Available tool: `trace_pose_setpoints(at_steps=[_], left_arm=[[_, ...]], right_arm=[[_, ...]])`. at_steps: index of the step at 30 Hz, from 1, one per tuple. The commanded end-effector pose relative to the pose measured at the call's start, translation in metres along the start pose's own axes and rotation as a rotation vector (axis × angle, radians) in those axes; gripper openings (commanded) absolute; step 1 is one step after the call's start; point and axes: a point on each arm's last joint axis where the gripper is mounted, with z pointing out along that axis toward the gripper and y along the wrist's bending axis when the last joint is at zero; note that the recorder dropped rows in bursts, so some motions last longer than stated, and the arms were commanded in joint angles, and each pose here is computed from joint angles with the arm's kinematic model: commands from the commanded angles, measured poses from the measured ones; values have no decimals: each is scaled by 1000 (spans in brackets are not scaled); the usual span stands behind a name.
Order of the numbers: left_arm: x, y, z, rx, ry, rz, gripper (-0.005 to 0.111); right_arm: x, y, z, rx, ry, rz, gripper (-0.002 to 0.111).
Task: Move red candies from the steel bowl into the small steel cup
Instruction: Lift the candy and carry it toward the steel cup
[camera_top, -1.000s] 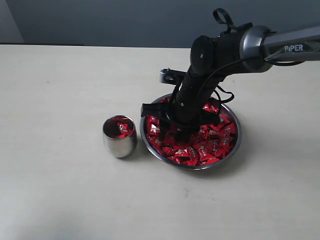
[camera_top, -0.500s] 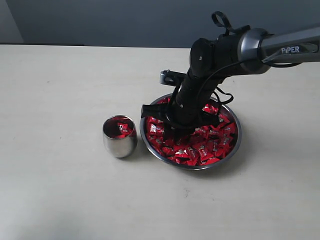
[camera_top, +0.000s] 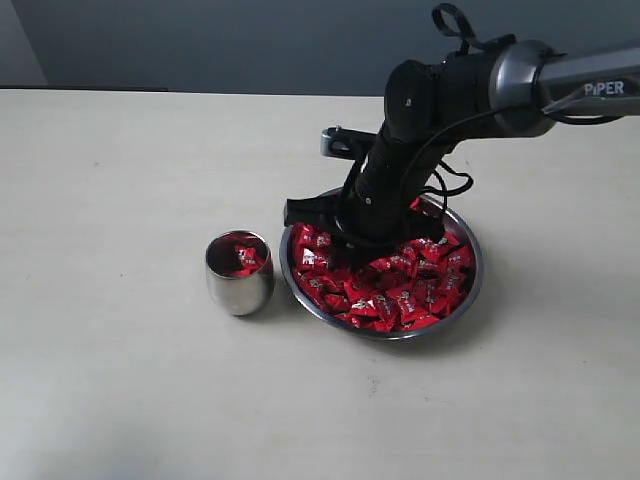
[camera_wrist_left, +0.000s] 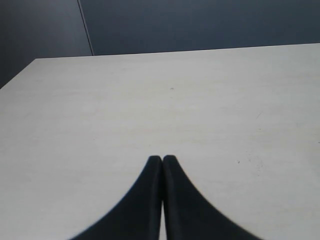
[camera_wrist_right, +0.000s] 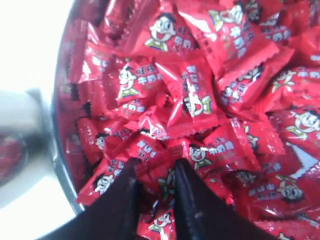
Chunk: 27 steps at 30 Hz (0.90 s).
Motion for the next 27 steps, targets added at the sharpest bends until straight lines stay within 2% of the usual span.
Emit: trace_pose_setpoints(at_steps=[1,8,13,17,18,23,27], left_arm=[[1,0,0,5,-8,2,0],[1,0,0,5,-8,2,0],[1,0,0,5,-8,2,0],[1,0,0,5,-8,2,0],[1,0,0,5,-8,2,0],[1,0,0,5,-8,2,0],[1,0,0,5,-8,2,0]], right_arm=[[-1,3,-21,9,-48,-49,15],[-7,11,-50,20,-73,-123,15],[-22,29,-80,-12,-113,-202,15],[-30,55,-101,-156,-168,-297,15],[-28,68,-103,-180,-173,-344,15],[-17,114,-74,-167,-120,-486,15],[-16,117,-47,-114,-18,-519,15]])
